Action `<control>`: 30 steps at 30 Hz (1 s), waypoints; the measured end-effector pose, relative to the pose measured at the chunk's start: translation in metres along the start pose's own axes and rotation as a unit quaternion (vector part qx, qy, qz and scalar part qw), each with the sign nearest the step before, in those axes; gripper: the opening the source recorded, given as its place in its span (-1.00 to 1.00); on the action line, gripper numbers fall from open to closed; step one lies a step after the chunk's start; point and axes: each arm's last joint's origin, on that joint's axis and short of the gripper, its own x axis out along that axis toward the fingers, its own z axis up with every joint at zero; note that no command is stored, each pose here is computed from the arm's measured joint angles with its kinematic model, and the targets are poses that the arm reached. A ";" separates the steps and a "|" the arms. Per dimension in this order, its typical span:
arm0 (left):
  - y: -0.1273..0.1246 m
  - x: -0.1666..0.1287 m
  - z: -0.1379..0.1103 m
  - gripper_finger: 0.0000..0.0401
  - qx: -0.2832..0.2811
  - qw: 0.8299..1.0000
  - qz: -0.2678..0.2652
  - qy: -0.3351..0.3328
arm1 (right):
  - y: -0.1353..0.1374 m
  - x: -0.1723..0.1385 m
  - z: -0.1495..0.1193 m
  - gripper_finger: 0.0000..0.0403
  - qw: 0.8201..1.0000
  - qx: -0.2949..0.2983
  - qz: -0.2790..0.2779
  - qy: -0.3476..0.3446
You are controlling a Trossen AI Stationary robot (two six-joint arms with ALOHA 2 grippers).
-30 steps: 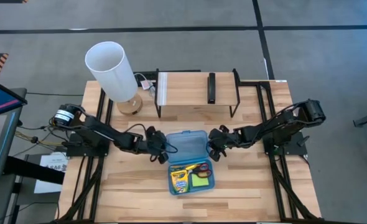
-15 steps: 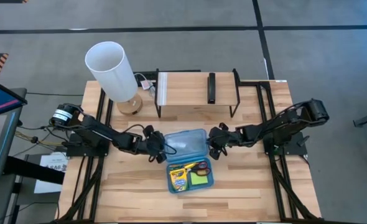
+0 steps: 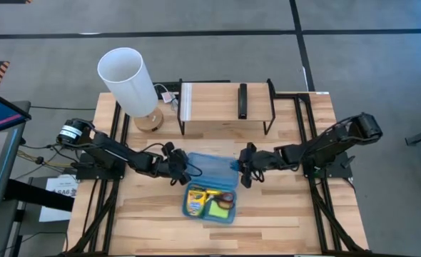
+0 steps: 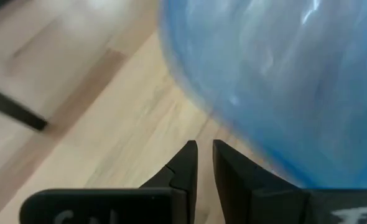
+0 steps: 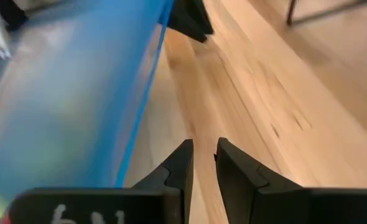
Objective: Pack school essentials
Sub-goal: Close the blue supply box
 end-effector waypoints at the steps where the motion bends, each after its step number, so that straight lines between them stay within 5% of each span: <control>1: -0.001 -0.001 0.002 -0.79 -0.003 1.000 -0.002 -0.005 | 0.004 -0.002 0.004 -0.55 1.000 -0.001 0.010 -0.017; 7: -0.005 -0.014 0.011 -0.79 0.001 0.999 -0.029 -0.042 | 0.017 -0.010 0.014 -0.55 0.996 -0.021 0.054 -0.071; 19: -0.016 -0.045 0.017 -0.79 0.027 0.993 -0.075 -0.086 | 0.020 -0.008 0.012 -0.55 0.995 -0.019 0.069 -0.073; 30: -0.030 -0.078 0.016 -0.79 0.058 0.977 -0.170 -0.111 | 0.047 -0.021 0.019 -0.55 0.977 -0.013 0.160 -0.142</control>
